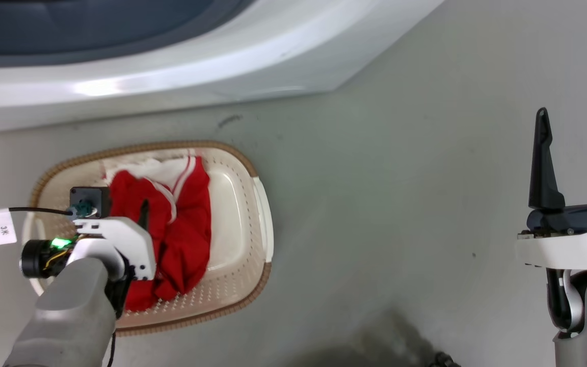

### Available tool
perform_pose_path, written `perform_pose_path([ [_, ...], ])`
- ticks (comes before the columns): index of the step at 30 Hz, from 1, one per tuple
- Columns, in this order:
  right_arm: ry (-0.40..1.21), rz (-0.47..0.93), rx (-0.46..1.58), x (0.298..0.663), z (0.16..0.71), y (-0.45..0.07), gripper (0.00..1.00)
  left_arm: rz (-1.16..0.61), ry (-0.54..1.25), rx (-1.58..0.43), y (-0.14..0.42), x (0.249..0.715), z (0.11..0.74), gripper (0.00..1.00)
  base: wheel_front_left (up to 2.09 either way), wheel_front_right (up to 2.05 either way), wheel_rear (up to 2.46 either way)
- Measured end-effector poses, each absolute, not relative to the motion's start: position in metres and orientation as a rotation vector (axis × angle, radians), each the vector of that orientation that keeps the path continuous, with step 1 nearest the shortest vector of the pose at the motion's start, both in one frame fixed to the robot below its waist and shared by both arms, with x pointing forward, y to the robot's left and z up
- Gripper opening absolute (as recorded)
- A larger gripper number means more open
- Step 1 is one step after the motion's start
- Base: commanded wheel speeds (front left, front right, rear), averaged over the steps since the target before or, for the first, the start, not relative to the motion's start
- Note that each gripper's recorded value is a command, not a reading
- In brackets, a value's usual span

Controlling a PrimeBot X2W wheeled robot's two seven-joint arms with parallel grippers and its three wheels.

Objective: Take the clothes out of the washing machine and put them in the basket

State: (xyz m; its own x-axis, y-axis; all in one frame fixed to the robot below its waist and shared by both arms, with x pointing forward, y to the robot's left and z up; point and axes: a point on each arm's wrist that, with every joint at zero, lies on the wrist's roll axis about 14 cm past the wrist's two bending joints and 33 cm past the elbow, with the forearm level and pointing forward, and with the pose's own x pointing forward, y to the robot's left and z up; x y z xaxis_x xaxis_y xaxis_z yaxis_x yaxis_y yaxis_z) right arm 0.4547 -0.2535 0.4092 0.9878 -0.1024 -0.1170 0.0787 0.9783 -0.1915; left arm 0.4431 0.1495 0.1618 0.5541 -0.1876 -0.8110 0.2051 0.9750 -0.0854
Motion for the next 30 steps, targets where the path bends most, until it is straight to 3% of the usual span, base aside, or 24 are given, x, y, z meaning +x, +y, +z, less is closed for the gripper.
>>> perform_pose_path([
  [6,0.051,-0.1,-0.174,0.449,0.443,-0.253,1.0,-0.205,0.656,-0.05,0.137,0.503,0.247,1.0,0.0,0.0,0.0],
  [12,-0.009,-0.083,-0.154,0.44,0.47,-0.243,1.0,-0.183,0.358,-0.091,0.141,0.518,0.345,1.0,0.0,0.0,0.0],
  [21,-0.081,-0.059,-0.124,0.421,0.501,-0.23,1.0,-0.102,0.014,-0.062,0.168,0.49,0.466,1.0,0.0,0.0,0.0],
  [30,-0.131,-0.032,-0.105,0.394,0.523,-0.218,1.0,-0.033,-0.141,-0.024,0.18,0.431,0.523,1.0,0.0,0.0,0.0],
])
